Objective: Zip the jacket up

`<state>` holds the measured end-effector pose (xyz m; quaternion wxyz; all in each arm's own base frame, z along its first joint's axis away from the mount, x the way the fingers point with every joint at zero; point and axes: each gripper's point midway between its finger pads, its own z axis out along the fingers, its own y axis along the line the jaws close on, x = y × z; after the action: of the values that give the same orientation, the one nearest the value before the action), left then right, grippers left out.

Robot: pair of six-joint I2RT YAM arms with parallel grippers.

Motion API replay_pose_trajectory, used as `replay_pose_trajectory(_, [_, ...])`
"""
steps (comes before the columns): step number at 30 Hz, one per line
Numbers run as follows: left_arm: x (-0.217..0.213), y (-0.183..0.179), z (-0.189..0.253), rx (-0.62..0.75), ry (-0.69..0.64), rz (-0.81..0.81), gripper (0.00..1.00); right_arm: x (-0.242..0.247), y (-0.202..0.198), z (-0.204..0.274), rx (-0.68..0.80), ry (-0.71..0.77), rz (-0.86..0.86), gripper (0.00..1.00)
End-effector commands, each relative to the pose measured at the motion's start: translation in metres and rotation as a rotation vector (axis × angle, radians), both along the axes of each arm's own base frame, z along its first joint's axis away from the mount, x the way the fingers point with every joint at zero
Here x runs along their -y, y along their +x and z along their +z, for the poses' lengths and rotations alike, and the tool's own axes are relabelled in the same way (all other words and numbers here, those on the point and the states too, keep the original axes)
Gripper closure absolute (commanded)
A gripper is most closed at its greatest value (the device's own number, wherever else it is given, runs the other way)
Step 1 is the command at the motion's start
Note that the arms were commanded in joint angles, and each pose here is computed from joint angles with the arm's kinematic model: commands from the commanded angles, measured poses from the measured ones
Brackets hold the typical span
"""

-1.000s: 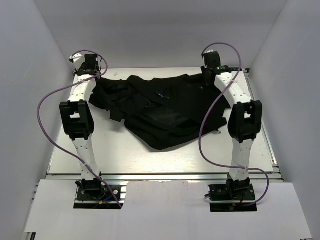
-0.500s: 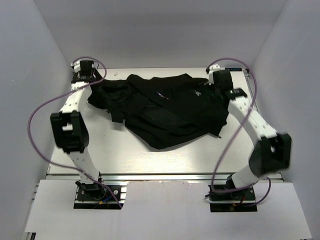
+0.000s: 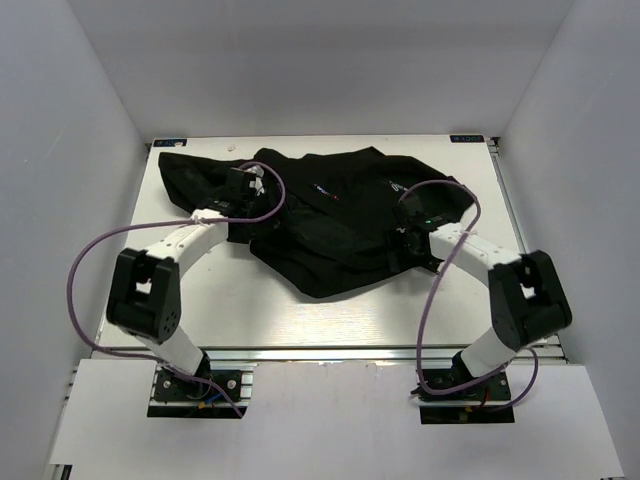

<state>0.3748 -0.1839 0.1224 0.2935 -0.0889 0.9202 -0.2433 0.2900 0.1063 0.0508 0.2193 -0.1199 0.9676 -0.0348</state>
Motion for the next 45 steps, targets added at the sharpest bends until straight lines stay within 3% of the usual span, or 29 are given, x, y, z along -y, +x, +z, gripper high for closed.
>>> replay_pose_trajectory(1, [0.013,0.015,-0.001,0.004,-0.105,0.006,0.02,0.027,0.013,0.0,0.044,-0.133,-0.17,0.11])
replay_pose_trajectory(4, [0.017,0.024,-0.014,-0.025,-0.086,0.016,0.12,0.037,0.012,-0.012,0.023,-0.166,-0.217,0.11])
replay_pose_trajectory(5, [0.018,0.031,-0.01,-0.016,-0.08,0.022,0.32,0.04,0.011,-0.016,0.014,-0.174,-0.23,0.11])
replay_pose_trajectory(8, [0.014,0.04,-0.017,-0.029,-0.047,0.045,0.67,0.056,0.012,-0.024,0.024,-0.21,-0.3,0.11])
replay_pose_trajectory(9, [0.012,0.04,-0.019,-0.036,-0.033,0.052,0.98,0.059,0.014,-0.025,0.028,-0.209,-0.325,0.12])
replay_pose_trajectory(12, [0.002,0.048,-0.02,-0.029,0.02,0.097,1.0,0.079,0.031,-0.011,0.101,-0.27,-0.412,0.32])
replay_pose_trajectory(13, [-0.001,0.05,-0.019,-0.021,0.033,0.108,1.0,0.081,0.037,-0.004,0.132,-0.279,-0.418,0.47])
replay_pose_trajectory(14, [-0.002,0.055,-0.012,-0.002,0.038,0.117,1.0,0.082,0.044,0.002,0.159,-0.284,-0.412,0.51])
replay_pose_trajectory(16, [-0.007,0.061,-0.007,0.014,0.066,0.138,1.0,0.084,0.065,0.016,0.221,-0.278,-0.402,0.7])
replay_pose_trajectory(17, [-0.01,0.064,-0.001,0.019,0.079,0.152,1.0,0.084,0.072,0.021,0.235,-0.272,-0.395,0.8])
replay_pose_trajectory(18, [-0.018,0.069,0.001,0.034,0.117,0.185,1.0,0.086,0.08,0.026,0.255,-0.262,-0.409,1.0])
replay_pose_trajectory(23, [-0.038,0.076,0.011,0.064,0.189,0.256,1.0,0.088,0.124,0.066,0.357,-0.243,-0.366,1.0])
replay_pose_trajectory(27, [-0.039,0.077,0.015,0.053,0.193,0.219,1.0,0.088,0.134,0.07,0.309,-0.18,-0.364,1.0])
replay_pose_trajectory(28, [-0.034,0.073,0.014,0.037,0.177,0.189,1.0,0.087,0.129,0.066,0.283,-0.172,-0.379,0.93])
replay_pose_trajectory(30, [-0.03,0.063,0.016,0.018,0.17,0.139,0.54,0.081,0.108,0.051,0.215,-0.114,-0.42,0.56])
replay_pose_trajectory(32, [-0.019,0.051,0.015,-0.001,0.111,0.083,0.02,0.074,0.086,0.041,0.192,-0.032,-0.435,0.43])
replay_pose_trajectory(34, [-0.014,0.04,0.021,0.009,0.066,0.06,0.02,0.063,0.072,0.042,0.182,0.099,-0.418,0.32])
replay_pose_trajectory(37, [0.001,0.021,0.004,-0.034,-0.021,-0.001,0.02,0.057,0.051,0.025,0.14,0.221,-0.387,0.28])
replay_pose_trajectory(40, [0.02,0.016,-0.002,-0.051,-0.1,-0.075,0.02,0.052,0.039,0.004,0.11,0.264,-0.344,0.27])
replay_pose_trajectory(45, [0.019,0.008,-0.032,-0.088,-0.077,-0.063,0.02,0.057,0.031,-0.023,0.083,0.248,-0.346,0.24])
